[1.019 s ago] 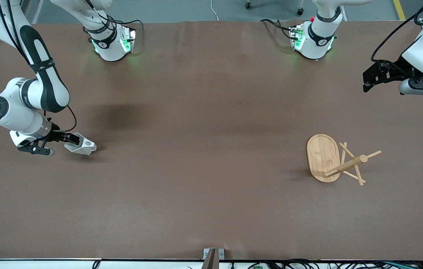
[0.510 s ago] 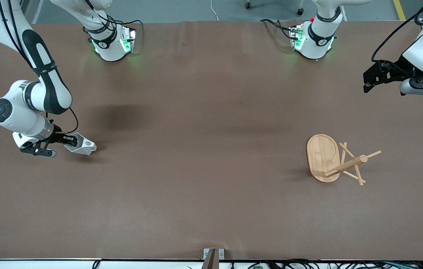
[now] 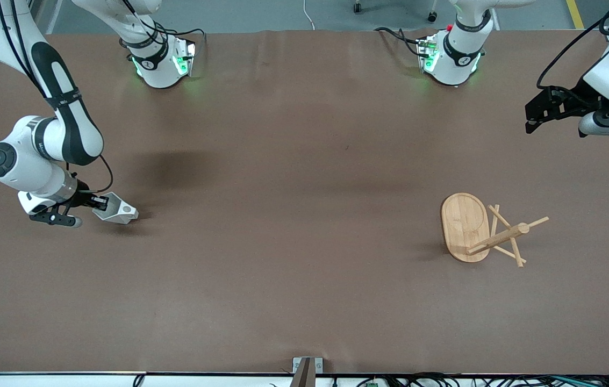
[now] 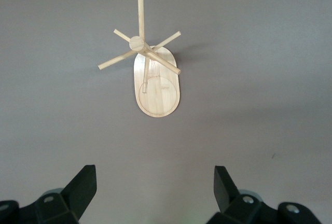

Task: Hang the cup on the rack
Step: 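Lift the white cup with the right gripper while the left gripper approaches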

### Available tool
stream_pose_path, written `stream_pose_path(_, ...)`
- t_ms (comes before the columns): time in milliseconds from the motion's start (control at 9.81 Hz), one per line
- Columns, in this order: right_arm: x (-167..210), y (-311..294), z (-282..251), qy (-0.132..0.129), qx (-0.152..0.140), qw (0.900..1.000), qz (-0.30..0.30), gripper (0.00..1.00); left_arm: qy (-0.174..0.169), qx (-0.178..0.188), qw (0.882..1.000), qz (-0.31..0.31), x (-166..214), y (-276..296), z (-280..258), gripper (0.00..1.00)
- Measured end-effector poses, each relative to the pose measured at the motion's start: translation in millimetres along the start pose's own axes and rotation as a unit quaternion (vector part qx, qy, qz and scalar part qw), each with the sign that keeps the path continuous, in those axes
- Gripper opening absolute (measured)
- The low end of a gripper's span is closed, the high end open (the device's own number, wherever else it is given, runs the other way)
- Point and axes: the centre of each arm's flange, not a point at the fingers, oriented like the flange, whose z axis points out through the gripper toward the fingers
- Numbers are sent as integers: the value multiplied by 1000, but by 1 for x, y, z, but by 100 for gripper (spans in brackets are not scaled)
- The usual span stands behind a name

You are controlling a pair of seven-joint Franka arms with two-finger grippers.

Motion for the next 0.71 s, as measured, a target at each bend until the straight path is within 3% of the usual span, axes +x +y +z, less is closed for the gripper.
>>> stream_pose_path(204, 23, -8, -55, -37, 8, 999, -35, 4, 1, 0, 1000, -1, -1, 0, -2, 100)
stream_pose_path(306, 34, -15, -94, -42, 24, 998, -38, 4, 2, 1, 1000, -4, -3, 0, -4, 100)
stream_pose_path(510, 39, -38, -146, -46, 109, 993, -21, 4, 0, 1, 999, -39, -8, 0, -9, 100)
stream_pose_path(713, 33, -78, -166, -62, 230, 971, -5, 4, -1, 2, 999, -40, -10, 4, -10, 100)
